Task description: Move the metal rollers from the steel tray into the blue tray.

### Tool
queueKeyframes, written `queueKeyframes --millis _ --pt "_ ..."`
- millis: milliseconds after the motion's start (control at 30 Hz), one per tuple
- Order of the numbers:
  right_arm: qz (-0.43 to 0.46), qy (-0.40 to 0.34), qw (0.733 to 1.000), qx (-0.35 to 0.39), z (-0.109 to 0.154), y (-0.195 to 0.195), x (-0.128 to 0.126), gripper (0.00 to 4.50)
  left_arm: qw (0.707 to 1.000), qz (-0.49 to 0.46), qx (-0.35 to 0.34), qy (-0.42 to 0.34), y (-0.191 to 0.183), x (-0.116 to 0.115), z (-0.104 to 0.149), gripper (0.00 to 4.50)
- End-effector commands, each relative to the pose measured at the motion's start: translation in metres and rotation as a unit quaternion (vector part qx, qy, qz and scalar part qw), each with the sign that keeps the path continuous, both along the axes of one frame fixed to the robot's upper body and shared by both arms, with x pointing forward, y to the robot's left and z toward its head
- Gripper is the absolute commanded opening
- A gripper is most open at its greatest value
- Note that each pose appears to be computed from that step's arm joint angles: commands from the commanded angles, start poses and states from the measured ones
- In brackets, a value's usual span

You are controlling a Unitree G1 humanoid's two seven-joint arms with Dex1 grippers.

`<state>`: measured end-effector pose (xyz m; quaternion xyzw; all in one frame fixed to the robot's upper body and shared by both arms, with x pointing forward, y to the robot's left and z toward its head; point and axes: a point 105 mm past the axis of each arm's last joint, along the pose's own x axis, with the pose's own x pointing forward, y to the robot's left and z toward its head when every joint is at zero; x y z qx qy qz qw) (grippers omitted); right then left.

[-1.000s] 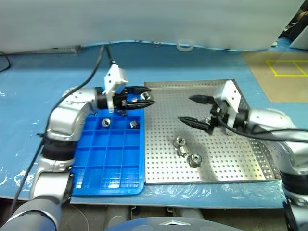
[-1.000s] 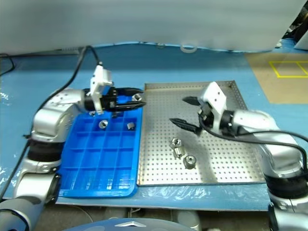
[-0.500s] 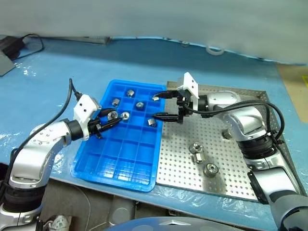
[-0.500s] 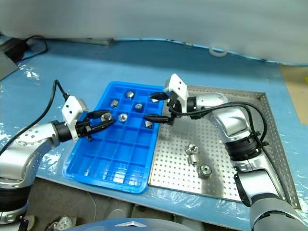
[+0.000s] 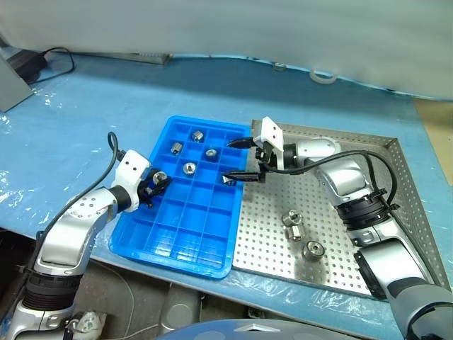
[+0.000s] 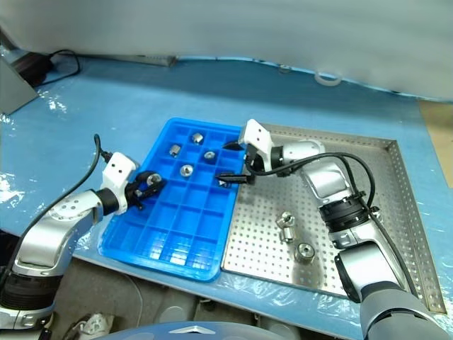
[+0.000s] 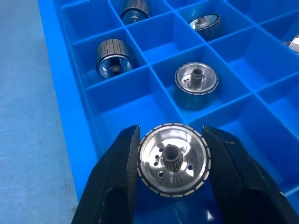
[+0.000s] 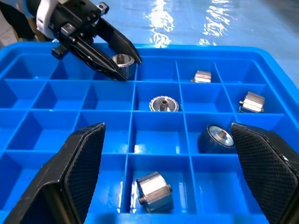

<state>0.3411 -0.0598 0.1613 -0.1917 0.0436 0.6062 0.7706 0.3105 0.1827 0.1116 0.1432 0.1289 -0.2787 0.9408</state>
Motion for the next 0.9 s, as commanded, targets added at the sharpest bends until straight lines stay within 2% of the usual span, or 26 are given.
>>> queueKeyframes --millis 33,200,400,467,600,667,900 --pt "-0.005 -0.027 1.0 0.011 0.011 -0.004 0.002 4.5 1.0 0.018 0.015 -0.008 0.011 0.004 0.001 2.12" --pt "-0.013 -0.028 0.999 0.013 0.008 -0.006 0.006 4.5 1.0 -0.002 0.021 -0.018 0.008 0.005 0.01 3.62" --pt "-0.035 -0.026 0.999 0.018 0.005 -0.017 0.006 4.5 0.989 -0.117 -0.039 -0.075 -0.03 -0.001 0.062 3.62" --pt "-0.041 -0.023 0.999 0.021 0.006 -0.022 0.005 4.5 0.983 -0.158 -0.049 -0.08 -0.041 -0.006 0.072 3.62" --pt "-0.065 -0.01 0.997 0.041 0.02 -0.047 -0.007 4.5 0.956 -0.266 -0.094 -0.075 -0.071 -0.009 0.096 3.62" --pt "-0.089 -0.01 0.995 0.043 0.024 -0.061 -0.01 4.5 0.948 -0.302 -0.082 -0.064 -0.083 -0.007 0.092 3.62" --pt "-0.224 -0.033 0.974 0.022 0.036 -0.125 -0.027 4.5 0.896 -0.441 -0.054 0.005 -0.144 0.004 0.047 3.62"
